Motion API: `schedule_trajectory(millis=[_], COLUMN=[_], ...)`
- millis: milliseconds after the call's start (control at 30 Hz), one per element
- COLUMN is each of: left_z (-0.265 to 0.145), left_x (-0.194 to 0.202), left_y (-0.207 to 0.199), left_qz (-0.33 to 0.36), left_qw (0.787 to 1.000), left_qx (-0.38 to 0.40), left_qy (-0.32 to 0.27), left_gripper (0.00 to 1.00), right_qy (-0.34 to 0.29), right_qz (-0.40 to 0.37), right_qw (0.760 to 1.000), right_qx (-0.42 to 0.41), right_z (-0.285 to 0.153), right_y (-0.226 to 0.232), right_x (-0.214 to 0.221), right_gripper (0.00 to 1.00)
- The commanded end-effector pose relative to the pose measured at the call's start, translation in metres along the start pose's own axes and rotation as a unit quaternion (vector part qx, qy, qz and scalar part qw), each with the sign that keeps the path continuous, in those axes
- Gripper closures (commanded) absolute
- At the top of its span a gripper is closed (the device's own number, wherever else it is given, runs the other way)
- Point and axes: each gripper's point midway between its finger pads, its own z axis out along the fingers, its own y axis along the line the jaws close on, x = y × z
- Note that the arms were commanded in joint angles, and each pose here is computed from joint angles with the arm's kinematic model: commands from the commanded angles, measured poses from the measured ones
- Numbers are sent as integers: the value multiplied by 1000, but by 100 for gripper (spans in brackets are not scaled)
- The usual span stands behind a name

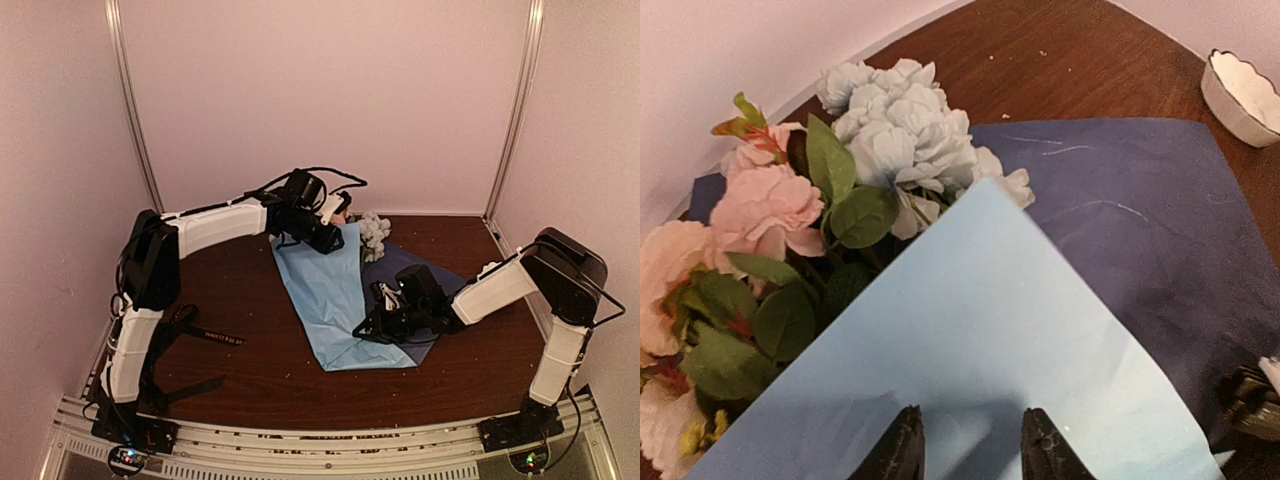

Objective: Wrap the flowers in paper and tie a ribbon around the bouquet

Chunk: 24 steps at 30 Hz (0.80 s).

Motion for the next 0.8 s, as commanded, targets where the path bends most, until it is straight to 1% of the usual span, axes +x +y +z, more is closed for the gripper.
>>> schedule_trajectory(millis=[0,167,267,367,433,500,567,633,767], left_z=[50,71,82,87,88,88,88,88,88], left_x=[43,46,54,59,59,59,58,58,59], left_y=[-1,-6,-7,-8,-9,-8,-9,-9,-9], left_qz=[-12,-20,-30,-34,-34,-34,-33,-33,-33], left_qw=[998,998,997,996,996,996,996,996,996], left_qx=[31,33,37,43,44,43,45,45,45], left_qy=[60,59,66,70,70,70,70,69,70], left_gripper=[63,62,62,62,62,62,61,61,61], right_qy=[-9,-16,-30,-58,-79,-106,-132,-148,-173], right_qz=[-14,-20,-34,-52,-57,-53,-31,13,99], right_qw=[1000,1000,999,996,991,982,973,968,964], right_qx=[8,10,16,39,91,148,189,202,175], right_z=[-7,-15,-32,-58,-80,-108,-130,-143,-150], right_y=[4,10,18,23,10,-11,-39,-66,-98], right_x=[-3,-3,-6,-11,-14,-17,-16,-8,6], right_gripper=[91,88,82,73,66,64,60,57,53])
